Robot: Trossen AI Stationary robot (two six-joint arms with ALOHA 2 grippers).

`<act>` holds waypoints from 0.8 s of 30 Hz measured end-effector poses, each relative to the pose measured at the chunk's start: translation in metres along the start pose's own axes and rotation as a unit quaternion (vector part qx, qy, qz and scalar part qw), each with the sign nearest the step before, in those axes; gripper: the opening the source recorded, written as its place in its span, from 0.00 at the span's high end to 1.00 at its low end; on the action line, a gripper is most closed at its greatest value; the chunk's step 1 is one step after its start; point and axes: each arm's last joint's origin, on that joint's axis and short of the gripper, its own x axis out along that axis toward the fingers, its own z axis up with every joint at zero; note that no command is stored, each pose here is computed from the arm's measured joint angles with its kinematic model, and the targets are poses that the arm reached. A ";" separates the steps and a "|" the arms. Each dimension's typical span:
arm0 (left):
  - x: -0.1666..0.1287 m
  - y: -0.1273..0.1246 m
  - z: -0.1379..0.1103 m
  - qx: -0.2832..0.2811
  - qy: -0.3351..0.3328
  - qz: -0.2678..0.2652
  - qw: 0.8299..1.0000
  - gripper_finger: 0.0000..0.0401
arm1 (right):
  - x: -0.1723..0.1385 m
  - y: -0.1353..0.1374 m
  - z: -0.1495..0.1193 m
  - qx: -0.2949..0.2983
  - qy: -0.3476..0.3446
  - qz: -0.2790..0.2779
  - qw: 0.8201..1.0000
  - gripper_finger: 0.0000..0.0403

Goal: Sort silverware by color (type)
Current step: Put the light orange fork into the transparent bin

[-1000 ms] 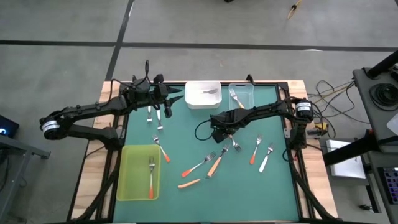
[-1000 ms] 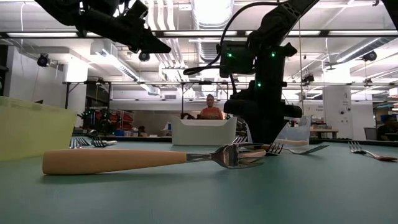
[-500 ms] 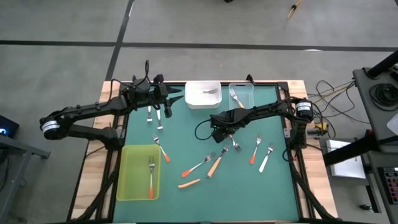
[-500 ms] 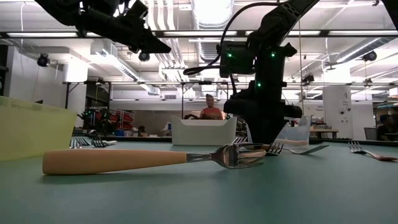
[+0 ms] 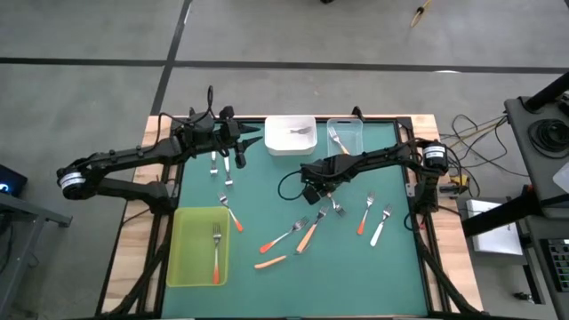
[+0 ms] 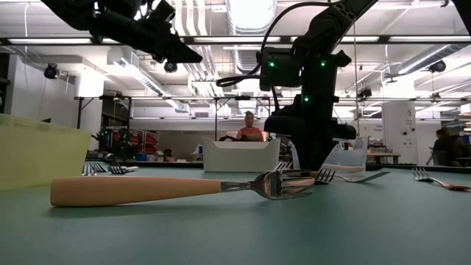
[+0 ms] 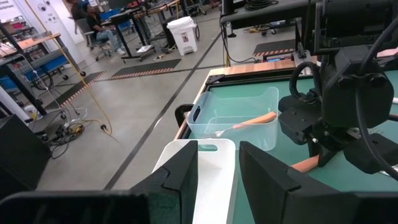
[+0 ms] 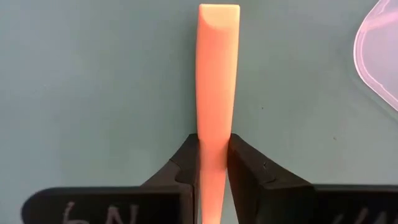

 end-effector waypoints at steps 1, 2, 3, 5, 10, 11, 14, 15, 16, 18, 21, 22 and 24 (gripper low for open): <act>0.000 0.000 0.000 0.000 0.000 0.000 1.000 0.75 | 0.000 0.000 0.000 0.000 0.000 0.000 1.000 0.89; 0.000 0.000 0.000 0.000 0.000 0.000 1.000 0.75 | 0.000 0.000 0.000 0.001 0.000 0.000 1.000 0.90; 0.000 0.000 0.000 0.000 0.000 0.000 1.000 0.75 | -0.001 0.000 0.000 0.001 -0.001 0.001 1.000 0.89; 0.000 0.000 0.000 0.000 0.000 0.000 1.000 0.75 | -0.004 -0.001 0.000 0.001 -0.004 0.003 1.000 0.90; 0.000 0.000 0.000 0.000 0.000 0.000 1.000 0.75 | -0.018 -0.003 -0.001 -0.005 -0.016 0.014 1.000 0.90; 0.000 0.000 0.000 0.000 0.000 0.000 1.000 0.75 | -0.024 -0.004 0.000 -0.009 -0.024 0.020 0.999 0.90; 0.000 0.000 0.000 0.000 -0.001 0.000 1.000 0.75 | -0.041 -0.006 0.001 -0.020 -0.053 0.031 0.998 0.90; 0.000 0.000 0.000 0.000 -0.001 0.000 1.000 0.75 | -0.046 -0.006 0.001 -0.024 -0.065 0.030 0.997 0.90; 0.000 0.000 0.000 0.000 -0.001 0.000 1.000 0.75 | -0.052 -0.007 0.001 -0.032 -0.078 0.030 0.996 0.90; 0.000 0.000 0.000 0.000 -0.001 0.000 1.000 0.75 | -0.066 -0.009 0.000 -0.047 -0.106 0.032 0.993 0.90; 0.000 0.000 0.000 0.000 -0.001 0.000 1.000 0.75 | -0.088 -0.011 -0.001 -0.073 -0.157 0.036 0.984 0.90; 0.000 0.000 0.000 0.000 -0.001 0.000 1.000 0.75 | -0.094 -0.011 -0.002 -0.087 -0.177 0.040 0.979 0.90; 0.000 0.000 0.000 -0.004 -0.001 0.000 1.000 0.75 | -0.106 -0.010 -0.003 -0.114 -0.221 0.053 0.967 0.90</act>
